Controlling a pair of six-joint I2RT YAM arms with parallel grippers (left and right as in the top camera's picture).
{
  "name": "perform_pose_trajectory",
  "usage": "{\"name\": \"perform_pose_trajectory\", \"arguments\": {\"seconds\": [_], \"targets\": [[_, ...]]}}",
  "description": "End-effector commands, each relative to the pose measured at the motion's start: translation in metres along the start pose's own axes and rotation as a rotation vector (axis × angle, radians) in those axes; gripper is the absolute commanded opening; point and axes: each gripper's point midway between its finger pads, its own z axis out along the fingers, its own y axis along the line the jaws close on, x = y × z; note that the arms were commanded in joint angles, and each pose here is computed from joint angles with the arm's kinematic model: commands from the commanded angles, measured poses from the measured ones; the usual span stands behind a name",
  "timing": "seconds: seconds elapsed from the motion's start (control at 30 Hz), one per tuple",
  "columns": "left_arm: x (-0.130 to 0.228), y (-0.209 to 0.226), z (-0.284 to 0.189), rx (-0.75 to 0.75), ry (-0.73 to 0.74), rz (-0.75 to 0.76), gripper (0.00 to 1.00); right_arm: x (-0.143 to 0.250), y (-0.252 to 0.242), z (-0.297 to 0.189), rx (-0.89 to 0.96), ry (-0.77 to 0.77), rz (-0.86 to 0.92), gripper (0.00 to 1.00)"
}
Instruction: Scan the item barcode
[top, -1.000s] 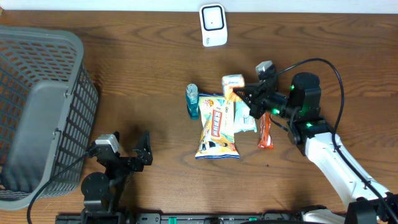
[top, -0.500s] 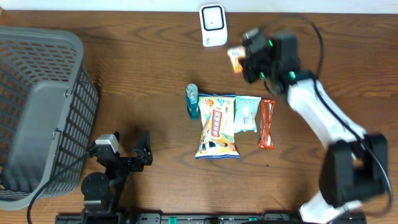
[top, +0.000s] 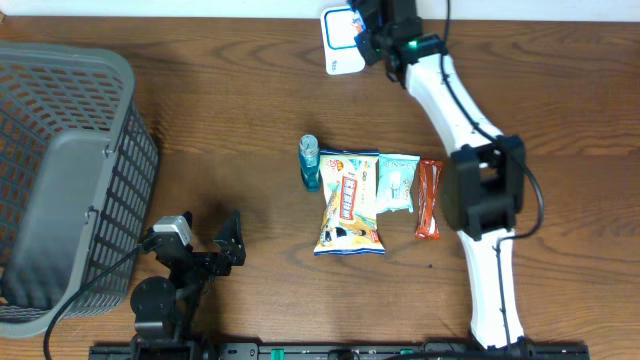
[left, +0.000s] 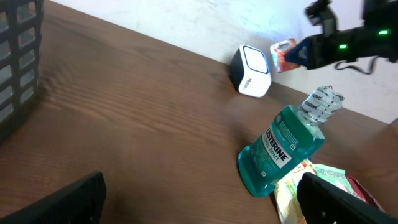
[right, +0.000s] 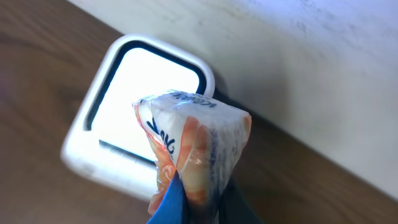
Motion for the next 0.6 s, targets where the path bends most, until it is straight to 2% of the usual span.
{"name": "perform_pose_trajectory", "arguments": {"seconds": [0.0,0.3,0.43,0.57], "targets": [[0.013,0.003,0.002,-0.002,0.041,-0.009,0.98,-0.017,0.005,0.004,0.072,-0.018,-0.095,0.01],[0.013,0.003,0.002,-0.002,0.041,-0.009,0.98,-0.024,0.010,-0.011,0.121,0.034,-0.085,0.01],[0.013,0.003,0.002,-0.001,0.041,-0.008,0.98,-0.012,-0.010,-0.045,0.193,0.179,-0.038,0.01],[0.013,0.003,0.002,-0.002,0.041,-0.009,0.98,0.024,-0.059,-0.096,0.388,0.379,0.093,0.01]]}}
